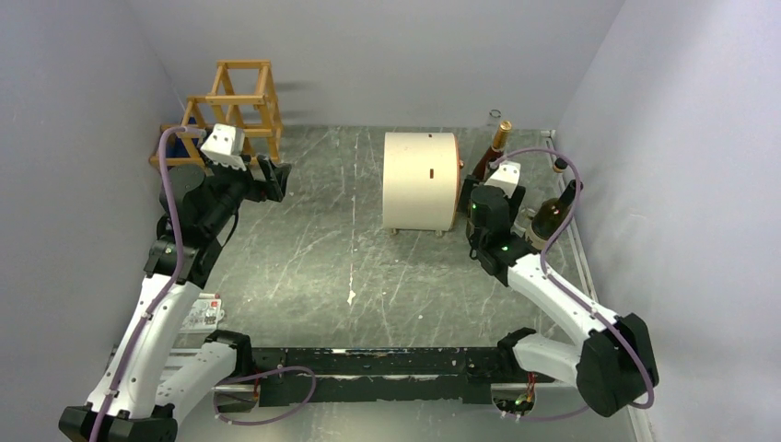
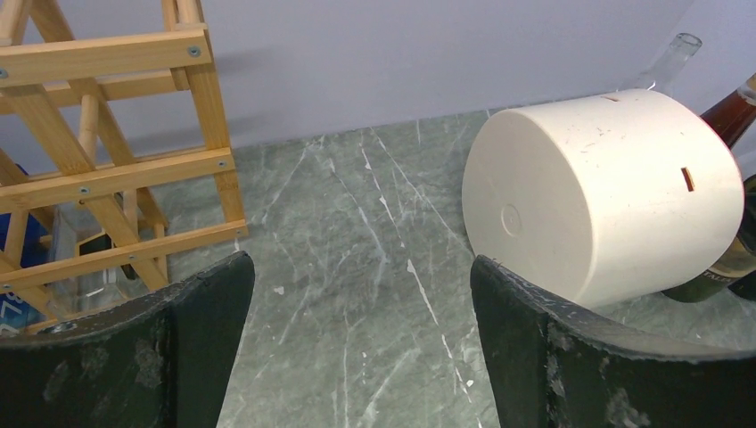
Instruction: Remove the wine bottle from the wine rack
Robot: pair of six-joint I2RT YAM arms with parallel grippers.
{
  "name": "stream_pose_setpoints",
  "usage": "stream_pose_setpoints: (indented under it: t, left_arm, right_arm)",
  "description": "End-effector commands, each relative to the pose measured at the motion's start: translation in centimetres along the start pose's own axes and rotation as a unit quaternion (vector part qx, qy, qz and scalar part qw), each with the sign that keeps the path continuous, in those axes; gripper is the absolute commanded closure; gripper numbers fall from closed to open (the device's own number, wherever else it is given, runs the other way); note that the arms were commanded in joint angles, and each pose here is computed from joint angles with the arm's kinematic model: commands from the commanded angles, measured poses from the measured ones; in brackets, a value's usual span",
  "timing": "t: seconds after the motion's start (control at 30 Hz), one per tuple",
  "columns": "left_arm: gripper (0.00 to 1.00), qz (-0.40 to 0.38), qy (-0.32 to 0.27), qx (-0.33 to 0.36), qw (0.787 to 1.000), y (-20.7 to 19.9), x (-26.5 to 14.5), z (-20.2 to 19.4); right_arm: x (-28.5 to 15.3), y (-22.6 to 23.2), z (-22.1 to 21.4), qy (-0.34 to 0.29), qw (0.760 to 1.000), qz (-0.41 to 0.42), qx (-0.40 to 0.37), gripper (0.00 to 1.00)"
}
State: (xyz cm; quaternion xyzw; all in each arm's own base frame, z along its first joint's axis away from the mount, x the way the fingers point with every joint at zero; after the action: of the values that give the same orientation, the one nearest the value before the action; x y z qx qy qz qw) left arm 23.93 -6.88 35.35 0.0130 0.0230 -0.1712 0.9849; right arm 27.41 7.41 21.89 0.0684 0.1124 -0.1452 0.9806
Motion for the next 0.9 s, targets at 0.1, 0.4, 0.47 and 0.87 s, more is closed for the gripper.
stream_pose_setpoints:
  t: [0.1,0.4,0.47,0.87]
  left_arm:
    - [0.05,0.007,-0.004,0.016,1.000,-0.3,-0.3,0.0]
    - [0.04,0.007,-0.001,0.019,1.000,-0.4,-0.2,-0.1]
    - [0.04,0.003,-0.001,0.019,1.000,-0.4,-0.1,-0.2]
    - [0.03,0.002,0.003,0.012,1.000,-0.4,0.2,-0.8]
  right_arm:
    - [2.4,-0.3,1.6,-0.066,0.993,-0.006,0.095,1.00]
    - [3.0,-0.7,-0.8,-0.047,0.996,-0.004,0.080,0.99]
    - [3.0,-0.8,-1.4,-0.035,0.996,-0.008,0.077,0.91]
    - [1.2,-1.5,-1.5,-0.006,0.998,0.014,0.068,0.01]
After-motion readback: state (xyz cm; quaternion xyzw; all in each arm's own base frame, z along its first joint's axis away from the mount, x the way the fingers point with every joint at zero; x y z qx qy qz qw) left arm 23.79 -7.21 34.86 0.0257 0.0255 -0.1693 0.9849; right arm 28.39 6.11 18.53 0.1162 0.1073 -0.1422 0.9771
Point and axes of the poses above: each gripper's point midway between its finger pads, its own x axis out along the fingers, its own y axis along the line the jaws close on, z = x × y, the point moved 8 cm from there along -x, back along the fingers, and after that the axes turned 7 degrees about x, right-handed, at the moved point
